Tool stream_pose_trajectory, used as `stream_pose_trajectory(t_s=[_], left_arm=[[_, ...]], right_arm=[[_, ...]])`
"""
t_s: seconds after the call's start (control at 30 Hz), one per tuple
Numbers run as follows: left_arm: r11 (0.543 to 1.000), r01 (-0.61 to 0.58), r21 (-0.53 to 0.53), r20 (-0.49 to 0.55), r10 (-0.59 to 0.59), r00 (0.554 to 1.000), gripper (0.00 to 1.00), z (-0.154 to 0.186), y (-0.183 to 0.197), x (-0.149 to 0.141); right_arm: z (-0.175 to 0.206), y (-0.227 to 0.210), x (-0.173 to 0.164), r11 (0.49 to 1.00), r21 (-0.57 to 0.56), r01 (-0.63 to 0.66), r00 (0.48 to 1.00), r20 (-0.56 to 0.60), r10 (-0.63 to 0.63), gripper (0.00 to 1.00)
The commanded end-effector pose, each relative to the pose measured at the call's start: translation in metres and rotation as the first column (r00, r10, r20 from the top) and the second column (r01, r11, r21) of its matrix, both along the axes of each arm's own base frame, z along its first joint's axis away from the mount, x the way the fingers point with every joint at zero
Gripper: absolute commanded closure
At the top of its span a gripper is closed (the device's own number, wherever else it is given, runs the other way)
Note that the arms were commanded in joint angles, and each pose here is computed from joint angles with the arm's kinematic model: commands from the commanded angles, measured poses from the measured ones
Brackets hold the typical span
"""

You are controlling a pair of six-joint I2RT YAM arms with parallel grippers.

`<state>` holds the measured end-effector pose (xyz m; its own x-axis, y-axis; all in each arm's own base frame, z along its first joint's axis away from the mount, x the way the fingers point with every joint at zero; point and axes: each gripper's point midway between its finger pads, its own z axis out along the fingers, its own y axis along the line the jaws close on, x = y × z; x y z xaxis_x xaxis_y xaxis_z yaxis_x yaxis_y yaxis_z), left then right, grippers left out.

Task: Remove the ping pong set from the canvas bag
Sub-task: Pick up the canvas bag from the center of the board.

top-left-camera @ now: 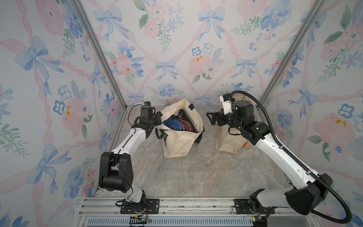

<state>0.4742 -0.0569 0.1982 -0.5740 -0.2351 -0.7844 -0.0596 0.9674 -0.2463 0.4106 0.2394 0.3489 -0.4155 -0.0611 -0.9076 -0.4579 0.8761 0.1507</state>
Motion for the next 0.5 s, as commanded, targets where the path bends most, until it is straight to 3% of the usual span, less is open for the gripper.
stream_pose_trajectory(t_s=[0.0,0.27,0.47], left_arm=[[0.999,0.029,-0.031,-0.074,-0.031,0.997,1.00,-0.017,-0.011,-0.001],[0.999,0.031,-0.019,0.019,-0.031,0.999,1.00,0.027,-0.010,0.009],[0.993,0.111,-0.033,0.122,-0.106,0.987,1.00,0.075,-0.023,0.018]], right_arm=[[-0.020,0.002,-0.008,0.999,-0.039,0.022,0.998,-0.058,-0.024,0.04],[-0.062,0.021,-0.020,0.998,-0.058,0.005,0.989,-0.149,-0.014,0.05],[-0.080,0.037,-0.027,0.999,-0.015,0.039,0.985,-0.169,-0.041,0.07]])
